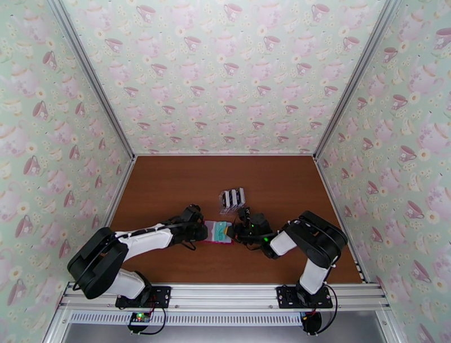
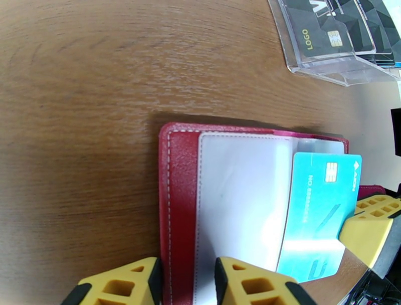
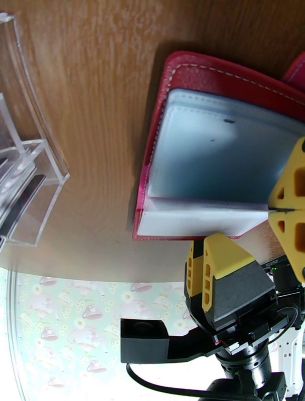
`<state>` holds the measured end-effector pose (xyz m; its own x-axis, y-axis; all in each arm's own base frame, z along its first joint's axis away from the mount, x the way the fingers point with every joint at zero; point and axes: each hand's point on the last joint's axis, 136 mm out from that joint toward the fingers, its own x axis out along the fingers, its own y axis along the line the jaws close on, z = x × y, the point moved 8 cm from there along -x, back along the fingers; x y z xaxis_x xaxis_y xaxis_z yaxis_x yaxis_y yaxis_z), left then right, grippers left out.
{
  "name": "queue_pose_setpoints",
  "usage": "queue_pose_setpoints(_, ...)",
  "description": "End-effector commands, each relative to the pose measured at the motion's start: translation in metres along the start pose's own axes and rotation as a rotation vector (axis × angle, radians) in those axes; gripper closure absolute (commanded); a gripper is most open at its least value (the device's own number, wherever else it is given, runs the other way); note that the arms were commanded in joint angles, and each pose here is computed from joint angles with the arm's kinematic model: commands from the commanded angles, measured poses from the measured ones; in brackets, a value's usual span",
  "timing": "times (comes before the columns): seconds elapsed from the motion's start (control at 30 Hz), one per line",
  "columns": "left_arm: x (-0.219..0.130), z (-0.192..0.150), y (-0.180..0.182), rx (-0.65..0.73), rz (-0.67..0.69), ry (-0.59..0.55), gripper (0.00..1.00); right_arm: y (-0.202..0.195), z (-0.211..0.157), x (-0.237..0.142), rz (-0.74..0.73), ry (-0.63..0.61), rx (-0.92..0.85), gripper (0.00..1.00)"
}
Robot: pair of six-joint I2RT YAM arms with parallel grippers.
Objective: Put the credit cards into the card holder
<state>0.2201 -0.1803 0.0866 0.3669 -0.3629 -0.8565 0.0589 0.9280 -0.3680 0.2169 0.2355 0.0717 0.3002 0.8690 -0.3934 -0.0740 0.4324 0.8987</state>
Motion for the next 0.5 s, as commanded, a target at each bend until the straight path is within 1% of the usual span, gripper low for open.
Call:
queue_pose_setpoints(0.0,0.0098,-0.0362,0.0164,-0.017,0.056,0.166,0.64,0.0017,0.0022,0.0052,0.008,-0.008,-0.002,1.0)
queue_pose_setpoints(0.47,0.0115,-0.041,0.0172,-0.029,0.051,0.173,0.67,0.001,0.0023,0.0077,0.02,-0.008,0.001,1.0)
